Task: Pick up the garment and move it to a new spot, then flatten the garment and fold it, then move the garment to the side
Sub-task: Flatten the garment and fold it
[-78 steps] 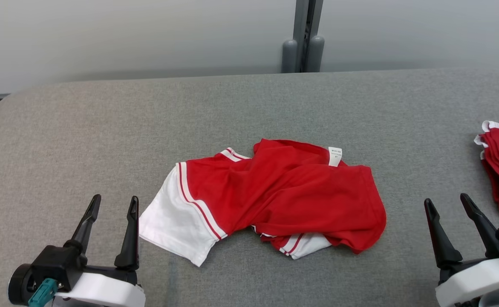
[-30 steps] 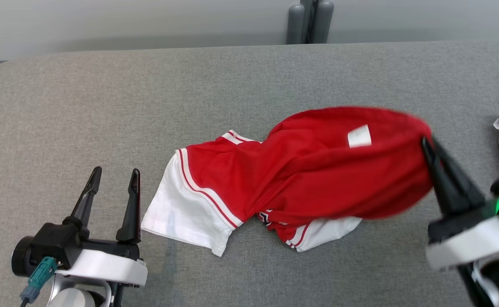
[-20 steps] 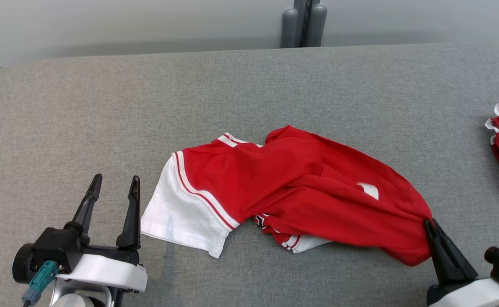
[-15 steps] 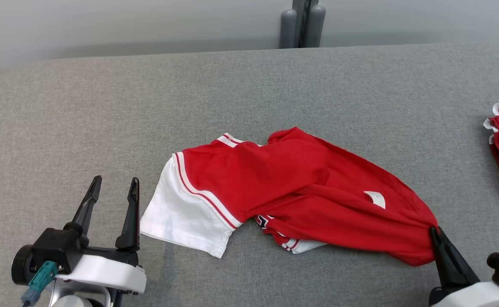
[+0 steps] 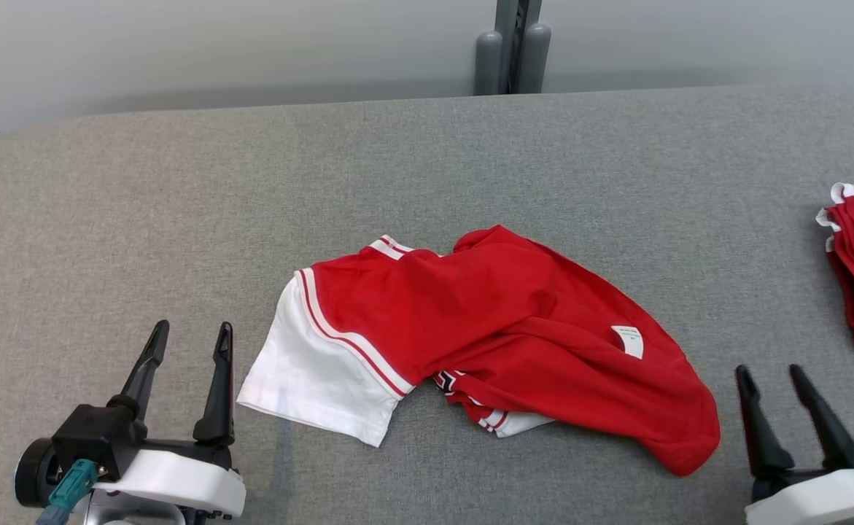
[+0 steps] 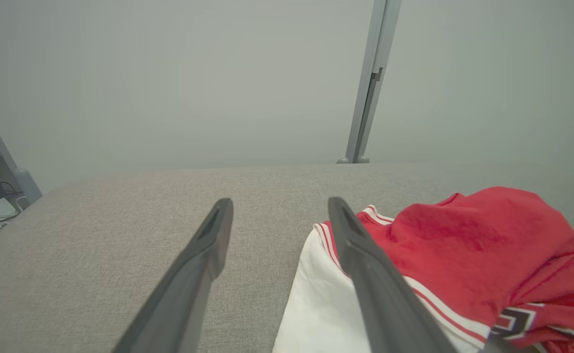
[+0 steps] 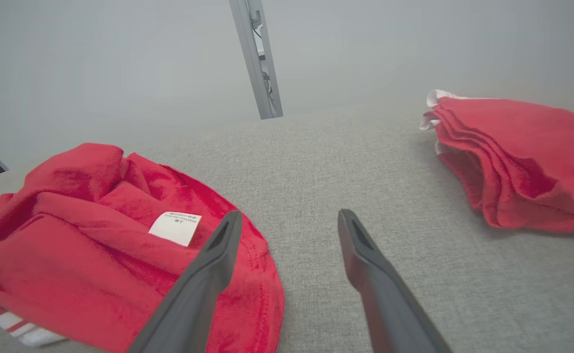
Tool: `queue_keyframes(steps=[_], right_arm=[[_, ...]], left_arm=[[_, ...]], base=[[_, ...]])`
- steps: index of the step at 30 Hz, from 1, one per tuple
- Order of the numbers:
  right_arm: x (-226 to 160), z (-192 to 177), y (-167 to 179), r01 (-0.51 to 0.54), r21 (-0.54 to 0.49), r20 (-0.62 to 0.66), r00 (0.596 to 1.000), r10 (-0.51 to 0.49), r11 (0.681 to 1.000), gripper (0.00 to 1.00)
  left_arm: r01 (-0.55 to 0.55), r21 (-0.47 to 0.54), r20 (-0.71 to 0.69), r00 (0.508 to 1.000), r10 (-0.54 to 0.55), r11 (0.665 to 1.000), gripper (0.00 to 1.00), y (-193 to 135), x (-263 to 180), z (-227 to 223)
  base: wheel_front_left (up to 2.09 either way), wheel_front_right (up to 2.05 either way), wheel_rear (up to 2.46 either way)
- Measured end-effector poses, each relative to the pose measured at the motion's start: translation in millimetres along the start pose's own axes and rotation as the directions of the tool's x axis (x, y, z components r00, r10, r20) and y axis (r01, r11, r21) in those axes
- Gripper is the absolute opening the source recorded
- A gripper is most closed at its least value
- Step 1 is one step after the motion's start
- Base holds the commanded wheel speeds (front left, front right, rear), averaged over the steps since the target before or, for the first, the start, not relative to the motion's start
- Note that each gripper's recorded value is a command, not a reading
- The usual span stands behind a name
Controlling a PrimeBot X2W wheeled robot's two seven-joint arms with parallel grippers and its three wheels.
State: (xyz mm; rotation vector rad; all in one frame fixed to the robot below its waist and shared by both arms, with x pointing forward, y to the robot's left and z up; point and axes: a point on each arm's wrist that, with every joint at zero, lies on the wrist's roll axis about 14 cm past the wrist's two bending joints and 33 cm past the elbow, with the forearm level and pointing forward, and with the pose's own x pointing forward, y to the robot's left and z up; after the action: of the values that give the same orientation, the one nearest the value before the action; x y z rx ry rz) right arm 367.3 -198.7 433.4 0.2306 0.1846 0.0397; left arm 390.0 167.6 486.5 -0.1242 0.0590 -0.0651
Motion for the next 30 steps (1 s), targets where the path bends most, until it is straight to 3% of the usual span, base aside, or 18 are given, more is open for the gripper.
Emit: queue_keyframes(steps=[7, 11, 30], right_arm=[[-4, 63, -7, 0.040, -0.065, 0.194, 0.981, -0.026, 0.997, 1.00], [-13, 81, 0, 0.034, -0.100, 0.224, 0.974, -0.011, 0.994, 1.00], [-62, 72, 15, 0.031, -0.080, 0.172, 0.985, -0.017, 0.996, 1.00]], left_arm=[[-0.016, 0.006, 0.005, 1.000, 0.016, 1.000, 1.00, 3, -6, 3], [-0.022, 0.012, 0.016, 1.000, 0.022, 1.000, 1.00, 4, -13, 7], [-0.016, 0.032, -0.023, 1.000, 0.017, 0.999, 1.00, 1, -46, 2]], base=[[0.00, 0.00, 0.00], [0.00, 0.00, 0.00], [0.00, 0.00, 0.00]])
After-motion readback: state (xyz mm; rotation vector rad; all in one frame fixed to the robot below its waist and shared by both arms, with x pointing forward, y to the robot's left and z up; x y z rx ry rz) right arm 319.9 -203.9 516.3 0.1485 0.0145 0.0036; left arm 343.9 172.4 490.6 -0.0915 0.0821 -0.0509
